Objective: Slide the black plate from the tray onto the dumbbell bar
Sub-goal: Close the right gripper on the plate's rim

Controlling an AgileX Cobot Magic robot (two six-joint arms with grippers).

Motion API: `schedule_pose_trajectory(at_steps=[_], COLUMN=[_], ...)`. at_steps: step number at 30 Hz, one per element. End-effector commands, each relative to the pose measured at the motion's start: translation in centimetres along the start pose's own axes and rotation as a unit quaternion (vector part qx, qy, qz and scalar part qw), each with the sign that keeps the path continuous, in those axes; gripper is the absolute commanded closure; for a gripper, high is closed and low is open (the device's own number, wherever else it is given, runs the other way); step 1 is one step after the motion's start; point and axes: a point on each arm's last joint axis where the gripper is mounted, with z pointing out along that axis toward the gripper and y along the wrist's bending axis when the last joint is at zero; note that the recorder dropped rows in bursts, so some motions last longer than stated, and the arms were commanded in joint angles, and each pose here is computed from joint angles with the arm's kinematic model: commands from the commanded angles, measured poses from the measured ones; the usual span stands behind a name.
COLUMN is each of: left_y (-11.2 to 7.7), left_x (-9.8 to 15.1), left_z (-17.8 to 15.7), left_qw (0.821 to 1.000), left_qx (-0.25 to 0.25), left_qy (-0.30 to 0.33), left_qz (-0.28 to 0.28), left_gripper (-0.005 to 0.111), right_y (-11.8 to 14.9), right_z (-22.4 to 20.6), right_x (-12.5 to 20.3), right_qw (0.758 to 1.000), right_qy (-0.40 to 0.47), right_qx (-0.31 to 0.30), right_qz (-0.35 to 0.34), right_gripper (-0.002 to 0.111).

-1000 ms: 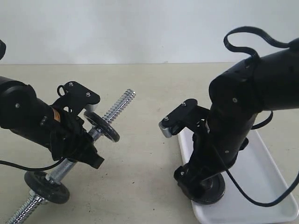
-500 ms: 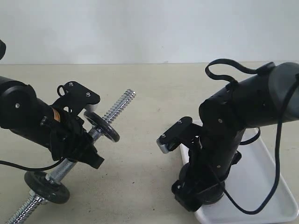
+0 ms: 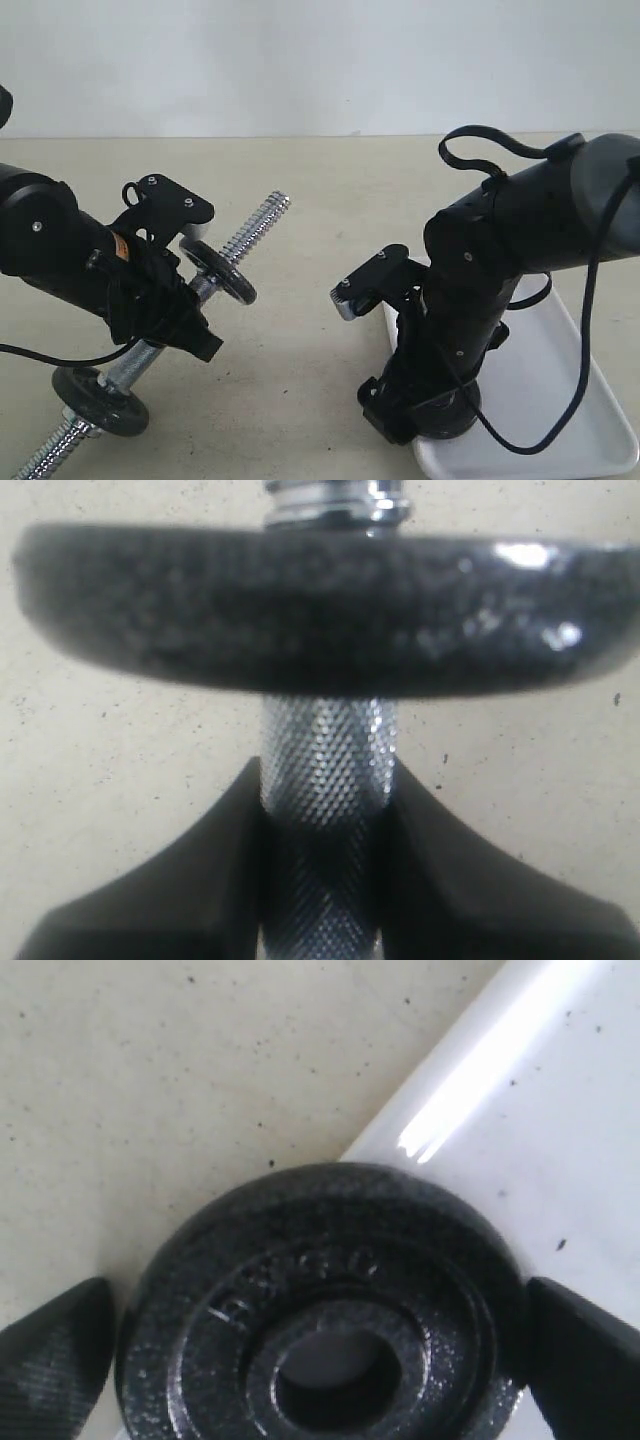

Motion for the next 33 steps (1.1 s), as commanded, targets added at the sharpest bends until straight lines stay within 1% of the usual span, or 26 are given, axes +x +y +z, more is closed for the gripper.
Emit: schedule_pose_trajectory(at_steps=[1, 4, 6, 7, 9, 10, 12, 14, 24, 33], left_y=[0.34, 0.34, 0.34, 0.34, 0.34, 0.34, 0.34, 0.34, 0.33, 0.33], left_x=[-2.39, -2.39, -2.39, -2.39, -2.39, -2.39, -2.39, -2.39, -2.34, -2.34], left_z=[-2.14, -2.14, -2.14, -2.14, -2.14, -2.14, -2.14, -2.14, -2.13, -2.13], left_qw=[0.995, 0.995, 0.995, 0.995, 0.995, 0.995, 0.995, 0.995, 0.995, 0.995], left_qx=[-0.019, -0.019, -0.019, -0.019, -0.019, -0.019, -0.019, -0.019, -0.018, -0.018], left_qy=[-0.096, -0.096, -0.096, -0.096, -0.096, -0.096, -0.096, -0.096, -0.093, -0.093], left_qz=[0.002, 0.002, 0.002, 0.002, 0.002, 0.002, 0.002, 0.002, 0.002, 0.002], left_gripper=[0.102, 0.102, 0.102, 0.102, 0.102, 0.102, 0.102, 0.102, 0.102, 0.102], right_y=[0.06, 0.07, 0.07, 0.08, 0.08, 0.08, 0.10, 0.10, 0.19, 0.21], right_z=[0.64, 0.64, 0.64, 0.64, 0.64, 0.64, 0.64, 0.64, 0.64, 0.64], right_x=[0.00, 0.07, 0.13, 0.15, 0.17, 0.17, 0.20, 0.22, 0.02, 0.15], right_qw=[1.000, 1.000, 1.000, 1.000, 1.000, 1.000, 1.000, 1.000, 1.000, 0.999], right_qy=[-0.001, 0.003, 0.006, 0.007, 0.008, 0.008, 0.010, 0.011, 0.000, 0.007], right_qx=[-0.001, -0.001, -0.002, -0.002, -0.002, -0.002, -0.003, -0.003, -0.008, -0.009], right_qz=[-0.001, -0.001, -0.001, -0.001, -0.001, -0.001, 0.000, 0.000, 0.009, -0.038], right_gripper=[0.003, 0.005, 0.011, 0.018, 0.036, 0.048, 0.074, 0.107, 0.107, 0.109])
